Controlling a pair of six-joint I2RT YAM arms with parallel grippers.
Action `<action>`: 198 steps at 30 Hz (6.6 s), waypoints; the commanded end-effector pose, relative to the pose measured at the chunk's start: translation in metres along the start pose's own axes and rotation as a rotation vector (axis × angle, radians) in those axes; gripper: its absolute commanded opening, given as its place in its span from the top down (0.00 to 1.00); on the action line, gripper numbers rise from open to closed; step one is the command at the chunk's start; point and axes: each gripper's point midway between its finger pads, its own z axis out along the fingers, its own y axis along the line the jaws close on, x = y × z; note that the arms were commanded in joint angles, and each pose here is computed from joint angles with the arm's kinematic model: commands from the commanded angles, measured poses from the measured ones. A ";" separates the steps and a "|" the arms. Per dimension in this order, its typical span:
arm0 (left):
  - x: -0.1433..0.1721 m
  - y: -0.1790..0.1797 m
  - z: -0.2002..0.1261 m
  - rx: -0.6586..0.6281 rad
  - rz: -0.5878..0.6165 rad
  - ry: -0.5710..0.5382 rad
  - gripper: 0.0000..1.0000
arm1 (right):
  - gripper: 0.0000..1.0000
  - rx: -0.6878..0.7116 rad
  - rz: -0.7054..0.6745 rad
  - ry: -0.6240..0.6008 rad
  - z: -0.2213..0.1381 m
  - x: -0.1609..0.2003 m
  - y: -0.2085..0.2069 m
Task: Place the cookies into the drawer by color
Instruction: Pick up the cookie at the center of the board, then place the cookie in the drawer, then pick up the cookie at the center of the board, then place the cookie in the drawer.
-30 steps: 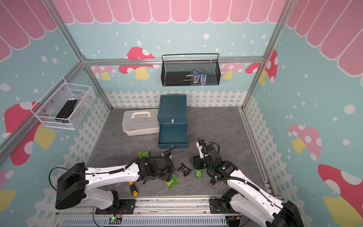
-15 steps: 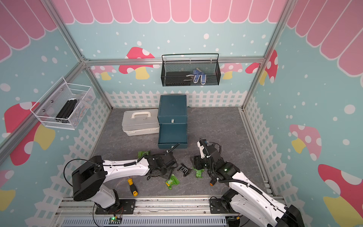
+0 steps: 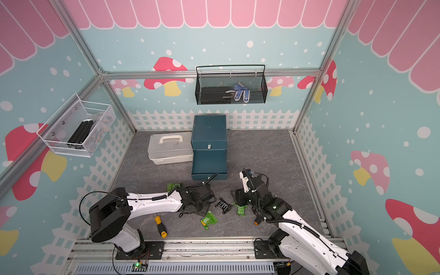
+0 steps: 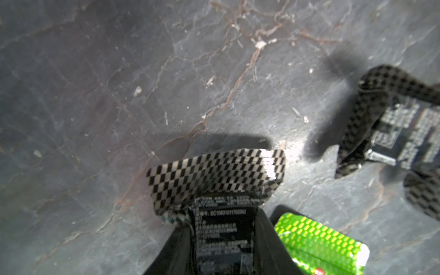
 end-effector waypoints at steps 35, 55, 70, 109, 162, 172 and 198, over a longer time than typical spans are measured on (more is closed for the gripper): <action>-0.193 0.058 -0.131 -0.120 -0.252 -0.340 0.81 | 0.32 -0.100 -0.101 -0.101 -0.001 -0.079 0.033; -0.197 0.086 -0.049 -0.247 -0.292 -0.213 0.65 | 0.32 -0.054 -0.076 -0.087 0.004 -0.064 0.012; -0.195 0.090 -0.047 -0.231 -0.285 -0.231 0.47 | 0.32 -0.059 -0.010 -0.016 0.027 -0.029 0.000; -0.098 0.079 -0.153 0.118 -0.369 -0.538 0.39 | 0.35 0.152 -0.375 0.438 0.093 0.104 0.013; -0.063 0.070 -0.104 0.297 -0.361 -0.654 0.38 | 0.73 0.311 -0.115 0.017 0.133 -0.137 0.077; -0.062 0.080 -0.102 0.232 -0.346 -0.657 0.38 | 0.73 0.432 -0.105 0.065 0.179 -0.130 0.047; -0.064 0.081 -0.093 0.222 -0.347 -0.643 0.38 | 0.48 0.226 -0.059 0.121 0.200 -0.122 0.074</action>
